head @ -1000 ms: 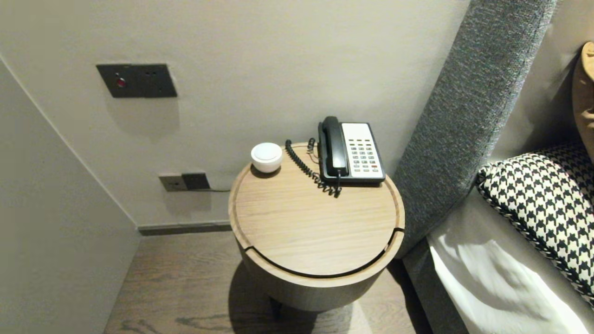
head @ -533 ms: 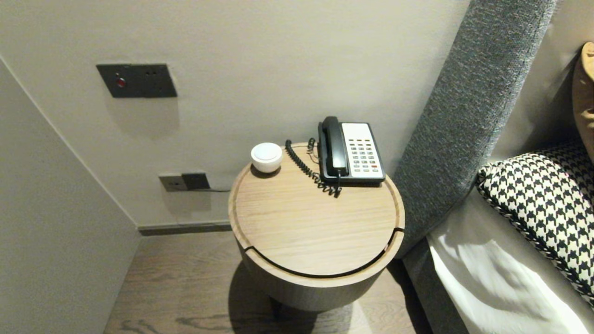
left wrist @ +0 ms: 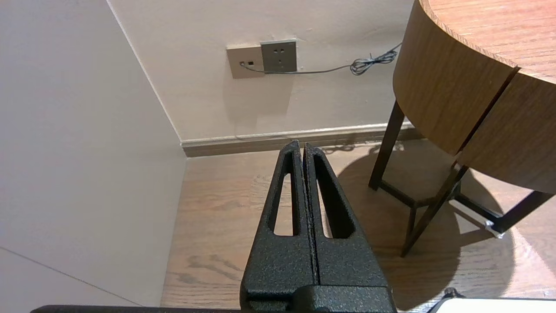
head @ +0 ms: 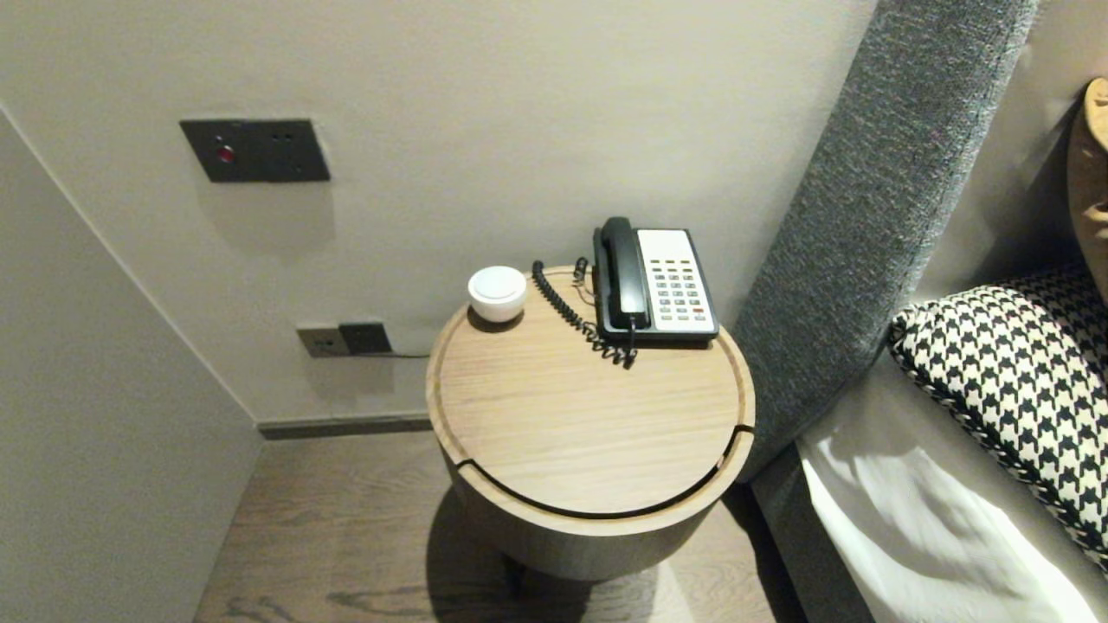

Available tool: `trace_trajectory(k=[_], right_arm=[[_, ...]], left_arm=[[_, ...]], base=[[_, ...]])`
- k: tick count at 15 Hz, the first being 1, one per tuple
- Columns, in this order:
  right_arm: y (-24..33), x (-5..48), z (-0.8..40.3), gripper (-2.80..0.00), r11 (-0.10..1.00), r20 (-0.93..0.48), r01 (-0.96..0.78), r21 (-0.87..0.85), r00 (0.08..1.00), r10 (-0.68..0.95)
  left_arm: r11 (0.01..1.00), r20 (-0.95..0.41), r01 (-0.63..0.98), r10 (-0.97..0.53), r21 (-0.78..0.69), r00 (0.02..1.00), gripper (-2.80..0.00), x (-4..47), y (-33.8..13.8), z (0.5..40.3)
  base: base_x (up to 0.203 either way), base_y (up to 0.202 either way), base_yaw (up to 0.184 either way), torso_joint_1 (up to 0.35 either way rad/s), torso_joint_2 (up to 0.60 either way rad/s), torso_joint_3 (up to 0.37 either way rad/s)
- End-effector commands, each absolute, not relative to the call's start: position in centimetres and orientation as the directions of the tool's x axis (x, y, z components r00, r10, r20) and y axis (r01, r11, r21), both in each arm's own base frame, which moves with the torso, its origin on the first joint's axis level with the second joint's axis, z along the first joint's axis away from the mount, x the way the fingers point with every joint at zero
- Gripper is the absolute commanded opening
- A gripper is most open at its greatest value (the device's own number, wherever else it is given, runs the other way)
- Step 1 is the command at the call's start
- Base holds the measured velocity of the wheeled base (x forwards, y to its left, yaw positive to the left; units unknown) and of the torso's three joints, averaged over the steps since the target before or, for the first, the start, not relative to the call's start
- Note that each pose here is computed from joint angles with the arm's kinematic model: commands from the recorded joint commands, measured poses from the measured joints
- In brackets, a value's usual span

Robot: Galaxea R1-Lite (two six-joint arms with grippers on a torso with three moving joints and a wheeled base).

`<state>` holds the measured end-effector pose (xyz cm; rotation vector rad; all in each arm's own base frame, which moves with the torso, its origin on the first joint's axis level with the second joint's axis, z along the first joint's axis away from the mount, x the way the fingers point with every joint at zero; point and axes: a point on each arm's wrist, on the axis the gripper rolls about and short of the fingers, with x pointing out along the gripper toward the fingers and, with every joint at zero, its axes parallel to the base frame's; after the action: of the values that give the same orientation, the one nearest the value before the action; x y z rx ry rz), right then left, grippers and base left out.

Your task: Open the nightstand drawer

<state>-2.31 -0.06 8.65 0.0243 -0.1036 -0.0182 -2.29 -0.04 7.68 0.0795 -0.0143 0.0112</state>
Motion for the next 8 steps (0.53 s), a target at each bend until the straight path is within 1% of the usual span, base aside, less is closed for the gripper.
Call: trace_trajectory(k=[1, 8], right_arm=[[-0.05, -1.97, 7.55, -2.8, 1.0, 0.061, 0.017, 0.024, 0.998, -0.018], [-0.04, -1.91, 7.69, -2.8, 1.0, 0.061, 0.013, 0.017, 0.998, -0.014]], left_arm=[[0.997, 0.015, -0.013, 0.012, 0.08, 1.0, -2.8, -2.29, -0.04, 7.69], [0.997, 0.015, -0.012, 0.011, 0.08, 1.0, -2.8, -2.29, -0.04, 7.69]], base=[[0.0, 0.0, 0.0, 0.0, 0.0, 0.0], [0.0, 0.0, 0.0, 0.0, 0.0, 0.0]])
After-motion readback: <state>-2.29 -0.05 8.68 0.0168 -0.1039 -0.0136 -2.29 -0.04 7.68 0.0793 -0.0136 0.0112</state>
